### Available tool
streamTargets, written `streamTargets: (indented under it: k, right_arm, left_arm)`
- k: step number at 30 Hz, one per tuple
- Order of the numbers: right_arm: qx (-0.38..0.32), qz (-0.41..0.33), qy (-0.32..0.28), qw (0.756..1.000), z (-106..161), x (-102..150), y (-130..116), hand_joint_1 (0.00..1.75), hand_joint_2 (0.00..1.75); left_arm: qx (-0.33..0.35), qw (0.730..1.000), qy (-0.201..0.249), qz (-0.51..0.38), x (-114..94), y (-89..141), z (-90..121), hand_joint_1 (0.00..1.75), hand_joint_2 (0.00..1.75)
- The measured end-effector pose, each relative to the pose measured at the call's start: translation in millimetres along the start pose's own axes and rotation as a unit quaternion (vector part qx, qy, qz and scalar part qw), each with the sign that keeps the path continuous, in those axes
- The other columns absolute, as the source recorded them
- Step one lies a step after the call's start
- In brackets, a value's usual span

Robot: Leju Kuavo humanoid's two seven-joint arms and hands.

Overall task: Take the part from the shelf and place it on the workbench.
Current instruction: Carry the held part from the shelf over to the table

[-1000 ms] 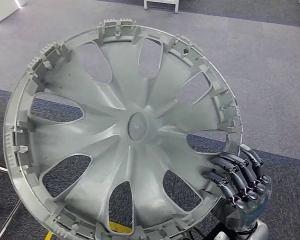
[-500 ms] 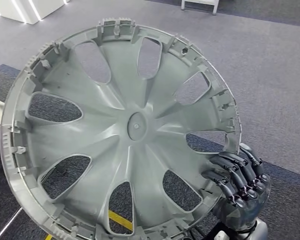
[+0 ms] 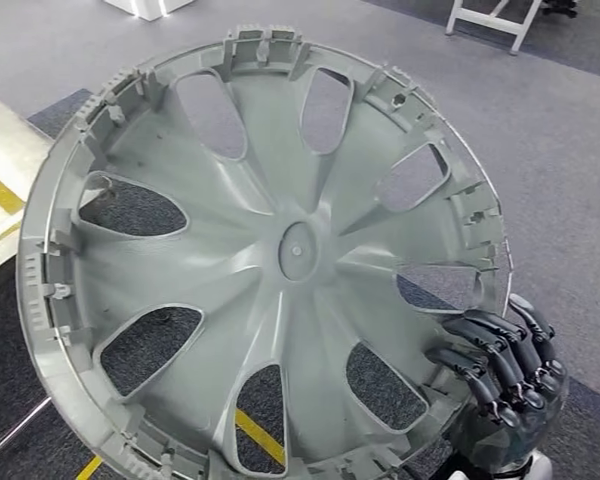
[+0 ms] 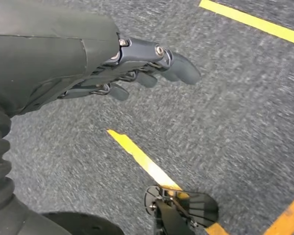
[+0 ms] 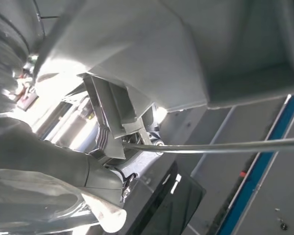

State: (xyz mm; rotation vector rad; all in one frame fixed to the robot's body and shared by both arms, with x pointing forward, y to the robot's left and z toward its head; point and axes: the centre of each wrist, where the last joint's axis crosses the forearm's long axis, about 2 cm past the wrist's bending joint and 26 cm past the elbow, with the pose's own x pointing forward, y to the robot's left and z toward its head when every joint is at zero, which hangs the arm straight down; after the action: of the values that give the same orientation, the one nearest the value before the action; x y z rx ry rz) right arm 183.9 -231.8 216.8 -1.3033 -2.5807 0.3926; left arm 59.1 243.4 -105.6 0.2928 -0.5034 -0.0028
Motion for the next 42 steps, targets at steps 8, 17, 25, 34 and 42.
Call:
streamTargets:
  k: [8, 17, 25, 34, 42]
  right_arm:
    - [-0.002, -0.001, 0.001, 1.0, 0, 0, 0, 1.75, 1.75]
    - [0.002, 0.003, 0.002, 1.0, 2, 0, -2, 1.75, 1.75]
    - [0.002, 0.006, 0.003, 1.0, 2, 0, -5, 1.75, 1.75]
    - [0.003, 0.008, 0.004, 1.0, 3, 0, -6, 1.75, 1.75]
    - [0.003, 0.009, 0.004, 1.0, 3, 0, -7, 1.75, 1.75]
  left_arm:
    - [0.01, 1.0, 0.011, -0.007, -2, 7, -2, 0.0, 1.75]
    - [0.009, 1.0, 0.015, -0.019, -4, 7, -1, 0.0, 1.75]
    - [0.004, 1.0, 0.008, -0.021, -4, 3, 1, 0.0, 1.75]
    - [0.0, 1.0, 0.006, -0.02, -2, -1, 2, 0.0, 1.75]
    - [0.0, 1.0, 0.007, -0.02, -4, -1, 2, 0.0, 1.75]
